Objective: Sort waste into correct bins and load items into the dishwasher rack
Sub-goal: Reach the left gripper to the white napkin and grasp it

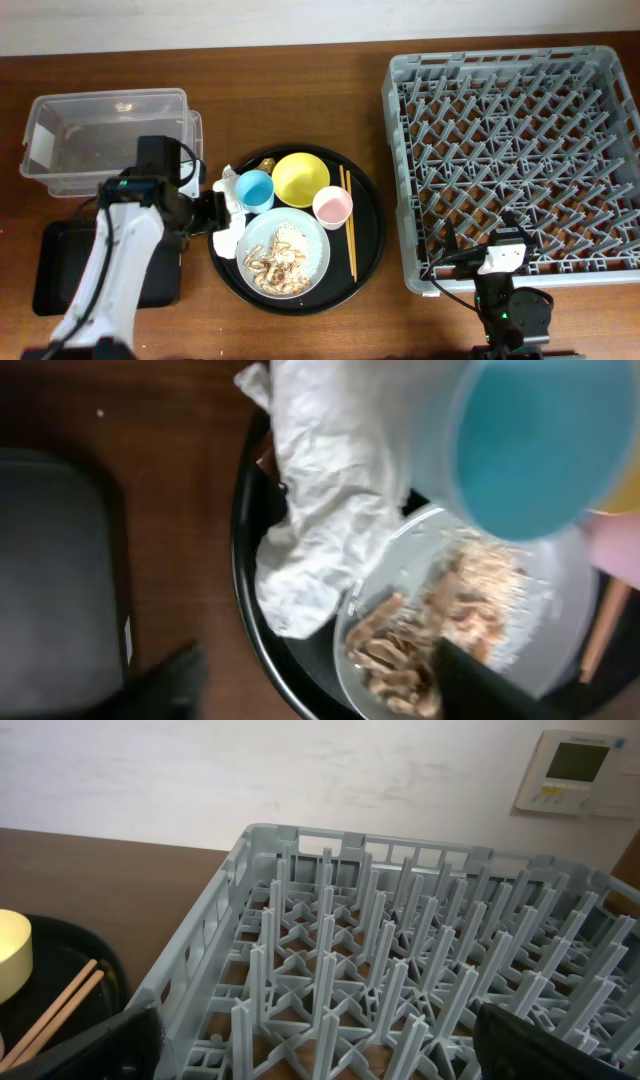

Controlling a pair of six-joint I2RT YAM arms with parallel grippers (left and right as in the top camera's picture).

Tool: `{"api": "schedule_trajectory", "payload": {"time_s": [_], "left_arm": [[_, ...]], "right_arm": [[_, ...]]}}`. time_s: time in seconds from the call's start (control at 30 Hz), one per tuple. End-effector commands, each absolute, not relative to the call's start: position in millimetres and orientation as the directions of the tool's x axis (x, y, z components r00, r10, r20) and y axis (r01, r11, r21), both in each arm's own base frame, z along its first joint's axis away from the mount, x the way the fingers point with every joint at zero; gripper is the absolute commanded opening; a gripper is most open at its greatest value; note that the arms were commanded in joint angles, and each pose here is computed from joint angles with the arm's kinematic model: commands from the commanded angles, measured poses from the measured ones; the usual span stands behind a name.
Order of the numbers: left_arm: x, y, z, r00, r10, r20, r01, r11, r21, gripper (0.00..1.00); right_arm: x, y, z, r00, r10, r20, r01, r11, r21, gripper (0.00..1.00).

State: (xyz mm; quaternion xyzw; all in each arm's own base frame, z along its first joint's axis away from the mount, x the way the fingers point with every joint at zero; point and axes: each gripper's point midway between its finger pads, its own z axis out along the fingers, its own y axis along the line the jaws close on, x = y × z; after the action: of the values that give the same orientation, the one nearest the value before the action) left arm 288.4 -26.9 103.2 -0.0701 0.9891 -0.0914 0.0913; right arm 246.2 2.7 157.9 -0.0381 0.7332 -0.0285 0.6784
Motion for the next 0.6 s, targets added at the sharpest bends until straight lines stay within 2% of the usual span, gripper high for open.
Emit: {"api": "schedule_trajectory", "payload": {"time_s": [0.0, 0.47, 0.57], "left_arm": [[300.0, -20.6, 85.7, -0.976, -0.164, -0.145, -0.140, 0.977, -0.160, 0.50], [307.9, -22.3, 40.4, -0.985, -0.163, -0.049, -0.154, 0.976, -0.154, 0.45], [311.2, -34.2, 38.5, -0.990, -0.135, -0.047, -0.121, 0.968, -0.222, 0.45]], "right_arm": [[246.2, 0.1, 154.5, -0.083, -0.097, -0.992, -0.006, 0.995, -0.097, 0.99], [246.2, 0.0, 154.6, -0.083, -0.097, -0.992, -0.005, 0.995, -0.097, 0.99], [246.2, 0.0, 154.5, -0.083, -0.097, -0.992, -0.005, 0.995, -0.097, 0.99]]}}
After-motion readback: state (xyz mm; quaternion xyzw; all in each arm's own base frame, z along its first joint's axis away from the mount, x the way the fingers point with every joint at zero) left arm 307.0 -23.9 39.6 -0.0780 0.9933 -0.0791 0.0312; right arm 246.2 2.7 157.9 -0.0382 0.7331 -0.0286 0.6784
